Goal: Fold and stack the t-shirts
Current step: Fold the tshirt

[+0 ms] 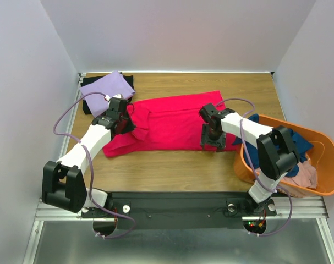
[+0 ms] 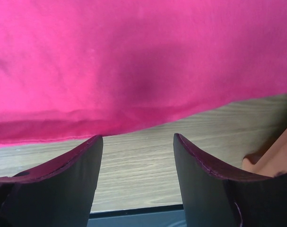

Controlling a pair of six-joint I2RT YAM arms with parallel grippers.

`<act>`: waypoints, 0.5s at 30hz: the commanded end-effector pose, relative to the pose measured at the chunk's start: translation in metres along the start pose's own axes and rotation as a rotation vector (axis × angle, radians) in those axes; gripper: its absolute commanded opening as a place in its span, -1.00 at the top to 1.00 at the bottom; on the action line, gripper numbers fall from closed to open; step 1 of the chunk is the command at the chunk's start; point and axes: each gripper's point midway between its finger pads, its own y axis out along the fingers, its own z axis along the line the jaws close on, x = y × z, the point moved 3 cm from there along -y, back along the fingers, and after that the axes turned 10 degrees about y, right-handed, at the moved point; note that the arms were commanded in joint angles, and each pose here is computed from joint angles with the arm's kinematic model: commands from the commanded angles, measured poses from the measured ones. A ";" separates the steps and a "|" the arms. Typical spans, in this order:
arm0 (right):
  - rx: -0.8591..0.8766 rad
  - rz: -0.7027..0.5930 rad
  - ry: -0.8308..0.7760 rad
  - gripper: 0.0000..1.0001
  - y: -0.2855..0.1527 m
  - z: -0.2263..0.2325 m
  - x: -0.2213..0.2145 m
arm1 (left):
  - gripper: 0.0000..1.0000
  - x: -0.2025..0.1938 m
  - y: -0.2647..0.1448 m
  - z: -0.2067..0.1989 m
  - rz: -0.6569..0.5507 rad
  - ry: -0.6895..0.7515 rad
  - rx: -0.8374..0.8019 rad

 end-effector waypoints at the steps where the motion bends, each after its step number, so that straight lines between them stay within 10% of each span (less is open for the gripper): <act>1: -0.005 -0.040 0.100 -0.35 -0.002 0.002 0.004 | 1.00 0.014 -0.004 0.010 -0.036 0.037 0.004; 15: -0.024 -0.173 0.275 -0.38 -0.009 0.012 0.031 | 1.00 0.046 -0.003 0.030 -0.088 0.131 0.034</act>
